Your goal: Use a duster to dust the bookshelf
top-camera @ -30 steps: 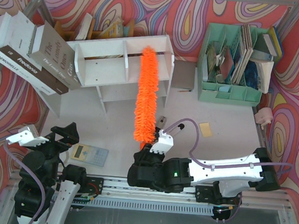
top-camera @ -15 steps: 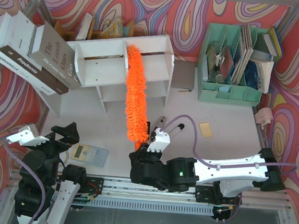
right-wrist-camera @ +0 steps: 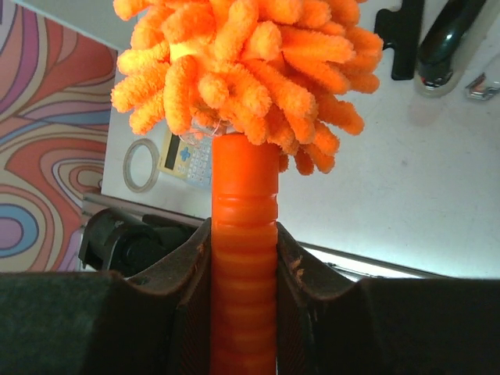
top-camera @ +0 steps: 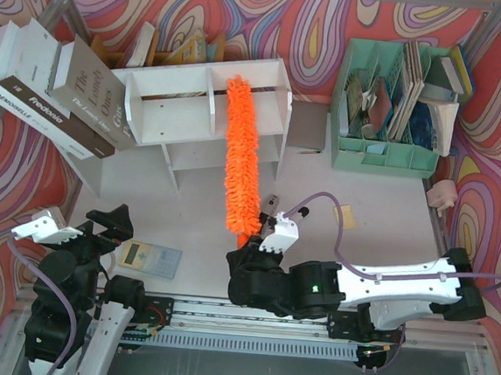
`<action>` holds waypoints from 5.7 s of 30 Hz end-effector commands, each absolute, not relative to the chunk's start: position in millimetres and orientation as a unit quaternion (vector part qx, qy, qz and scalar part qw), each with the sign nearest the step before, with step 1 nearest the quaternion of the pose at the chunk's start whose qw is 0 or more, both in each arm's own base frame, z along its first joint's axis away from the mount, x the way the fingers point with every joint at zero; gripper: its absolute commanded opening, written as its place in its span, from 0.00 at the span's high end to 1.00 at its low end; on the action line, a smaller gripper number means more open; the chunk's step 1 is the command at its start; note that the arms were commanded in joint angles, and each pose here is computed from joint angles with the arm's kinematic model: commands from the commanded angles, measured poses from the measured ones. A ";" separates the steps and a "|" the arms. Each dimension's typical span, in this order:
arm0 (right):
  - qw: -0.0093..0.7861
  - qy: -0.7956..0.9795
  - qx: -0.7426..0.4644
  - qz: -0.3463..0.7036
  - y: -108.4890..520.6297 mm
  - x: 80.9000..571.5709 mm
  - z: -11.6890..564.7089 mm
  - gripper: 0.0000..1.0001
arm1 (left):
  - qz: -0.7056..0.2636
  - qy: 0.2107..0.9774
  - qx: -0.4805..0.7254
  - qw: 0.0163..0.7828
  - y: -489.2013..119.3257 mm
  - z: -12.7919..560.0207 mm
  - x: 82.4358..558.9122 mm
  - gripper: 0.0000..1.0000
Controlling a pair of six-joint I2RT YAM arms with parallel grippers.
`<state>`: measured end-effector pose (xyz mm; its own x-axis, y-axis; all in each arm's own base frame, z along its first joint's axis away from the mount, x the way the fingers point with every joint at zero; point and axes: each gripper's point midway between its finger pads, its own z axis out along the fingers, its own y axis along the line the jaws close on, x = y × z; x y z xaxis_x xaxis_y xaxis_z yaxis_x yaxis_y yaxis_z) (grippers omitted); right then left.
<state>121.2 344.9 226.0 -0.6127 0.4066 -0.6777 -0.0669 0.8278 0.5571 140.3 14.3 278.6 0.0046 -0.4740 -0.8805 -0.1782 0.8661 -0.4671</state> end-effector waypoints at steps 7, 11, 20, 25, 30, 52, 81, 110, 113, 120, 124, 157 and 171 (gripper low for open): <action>0.478 0.828 0.148 0.253 314.3 140.8 242.0 1.00 | -0.117 0.703 -0.229 0.664 10.3 276.8 143.6 0.01; 0.494 0.821 0.147 0.245 308.1 144.9 251.7 1.00 | -0.116 0.701 -0.231 0.665 11.1 276.9 143.0 0.01; 0.521 0.800 0.144 0.262 293.0 150.7 280.7 1.00 | -0.116 0.703 -0.230 0.663 10.9 276.5 143.5 0.01; 0.520 0.799 0.142 0.266 293.0 150.3 284.4 1.00 | -0.115 0.703 -0.230 0.663 10.9 276.3 143.7 0.01; 0.500 0.813 0.157 0.253 289.2 146.5 257.9 1.00 | -0.115 0.703 -0.231 0.663 11.1 276.4 143.7 0.01; 0.503 0.805 0.118 0.291 315.5 144.2 278.3 1.00 | -0.116 0.702 -0.230 0.664 10.9 276.9 143.5 0.01; 0.450 0.840 0.178 0.244 293.4 136.3 215.0 1.00 | -0.115 0.701 -0.231 0.665 11.6 277.0 142.7 0.02; 0.486 0.830 0.113 0.249 304.7 140.9 241.9 1.00 | -0.115 0.703 -0.230 0.663 11.0 276.5 143.6 0.02; 0.499 0.823 0.117 0.243 288.1 144.3 252.7 1.00 | -0.116 0.702 -0.230 0.664 10.9 276.8 143.6 0.01; 0.521 0.813 0.094 0.243 282.5 147.7 273.6 1.00 | -0.115 0.703 -0.230 0.663 10.9 276.4 144.1 0.01; 0.536 0.801 0.065 0.258 291.8 148.8 291.1 1.00 | -0.114 0.704 -0.230 0.662 11.0 276.2 144.4 0.02; 0.551 0.756 -0.250 0.249 333.7 103.4 245.6 1.00 | -0.101 0.703 -0.240 0.661 16.2 275.3 143.7 0.01; 0.637 0.636 -0.384 0.208 338.3 109.1 288.4 1.00 | -0.089 0.700 -0.253 0.662 22.9 274.3 140.7 0.01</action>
<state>104.8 331.4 254.8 -0.0074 -0.2692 -0.9630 -0.7588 0.6288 -0.1700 143.2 19.2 275.2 -0.0026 -0.4677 -0.8839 -0.2166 0.8631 -0.4561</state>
